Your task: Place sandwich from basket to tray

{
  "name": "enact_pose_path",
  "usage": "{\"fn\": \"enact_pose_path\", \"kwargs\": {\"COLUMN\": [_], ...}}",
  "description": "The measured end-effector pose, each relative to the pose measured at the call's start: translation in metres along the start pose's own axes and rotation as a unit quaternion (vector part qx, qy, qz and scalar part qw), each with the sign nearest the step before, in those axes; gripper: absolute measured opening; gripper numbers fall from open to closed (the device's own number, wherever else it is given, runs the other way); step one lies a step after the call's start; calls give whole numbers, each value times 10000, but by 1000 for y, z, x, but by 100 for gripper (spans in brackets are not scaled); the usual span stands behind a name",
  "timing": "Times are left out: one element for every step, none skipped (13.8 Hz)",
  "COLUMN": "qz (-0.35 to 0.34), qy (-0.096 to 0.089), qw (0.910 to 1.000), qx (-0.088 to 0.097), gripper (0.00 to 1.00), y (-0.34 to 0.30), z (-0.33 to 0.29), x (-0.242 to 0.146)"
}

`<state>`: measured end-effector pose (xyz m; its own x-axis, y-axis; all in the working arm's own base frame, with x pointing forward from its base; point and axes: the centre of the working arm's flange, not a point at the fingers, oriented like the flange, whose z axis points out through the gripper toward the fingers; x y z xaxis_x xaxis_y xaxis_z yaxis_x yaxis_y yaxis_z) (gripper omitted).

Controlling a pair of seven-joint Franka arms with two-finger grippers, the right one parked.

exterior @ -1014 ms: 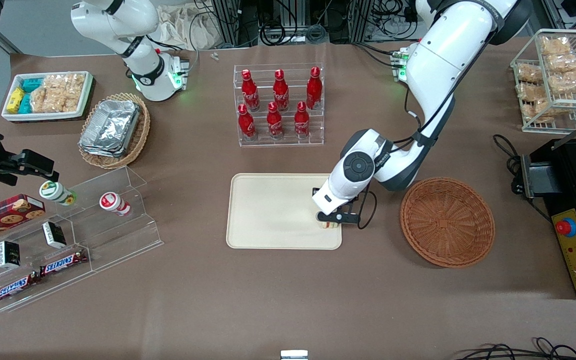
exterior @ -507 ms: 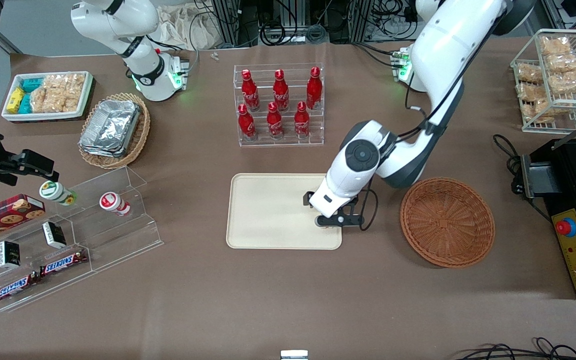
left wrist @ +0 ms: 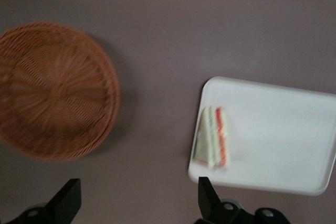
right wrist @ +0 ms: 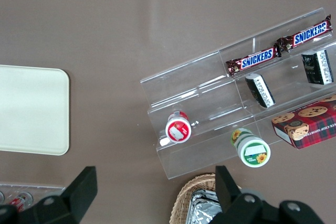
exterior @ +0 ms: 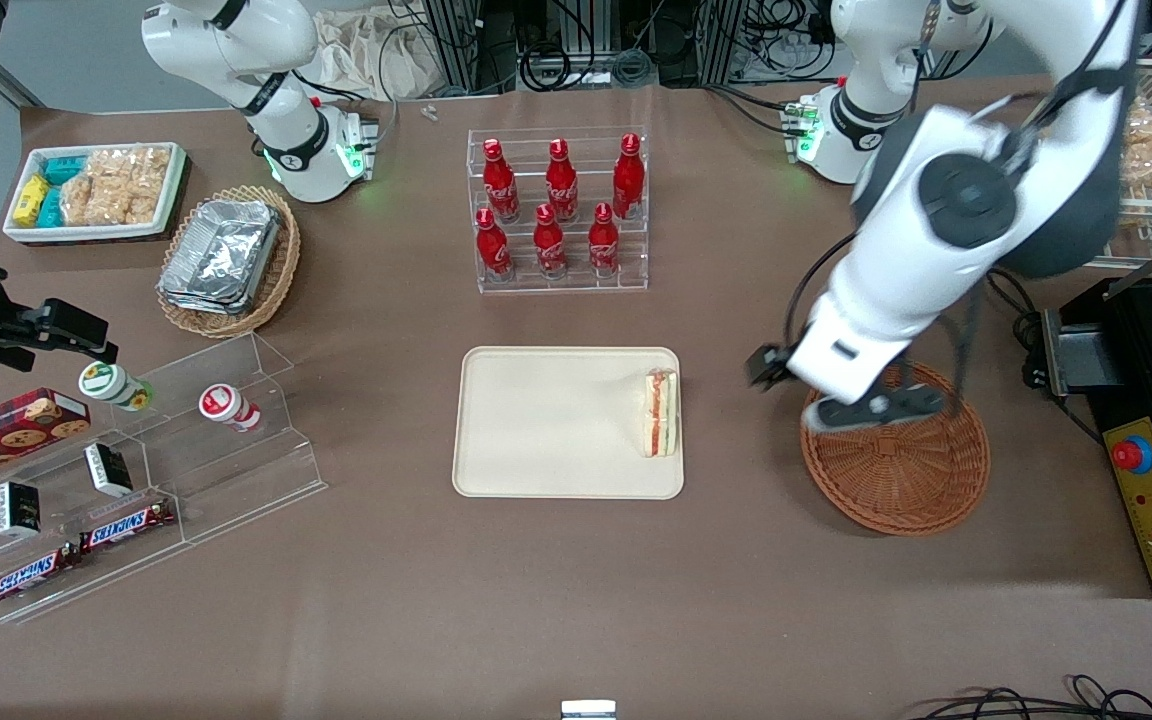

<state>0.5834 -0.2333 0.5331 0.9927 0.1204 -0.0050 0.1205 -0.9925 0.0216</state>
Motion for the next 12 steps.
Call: {"fn": "enact_pose_path", "kwargs": {"qz": [-1, 8, 32, 35, 34, 48, 63, 76, 78, 85, 102, 117], "qy": [-117, -170, -212, -264, -311, -333, -321, -292, -281, -297, -323, -337], "qw": [9999, 9998, 9996, 9993, 9992, 9992, 9992, 9993, 9993, 9992, 9990, 9989], "qx": [84, 137, 197, 251, 250, 227, 220, 230, 247, 269, 284, 288], "gripper": [100, 100, 100, 100, 100, 100, 100, 100, 100, 100, 100, 100], "y": [-20, -41, -64, -86, -105, -120, -133, -141, -144, -145, -143, -142], "z": [-18, -36, -52, -67, -82, -95, -106, -114, -116, -115, -113, -111], "x": [-6, -10, -15, -20, -26, -34, -42, -50, -58, -64, -66, -66]}}
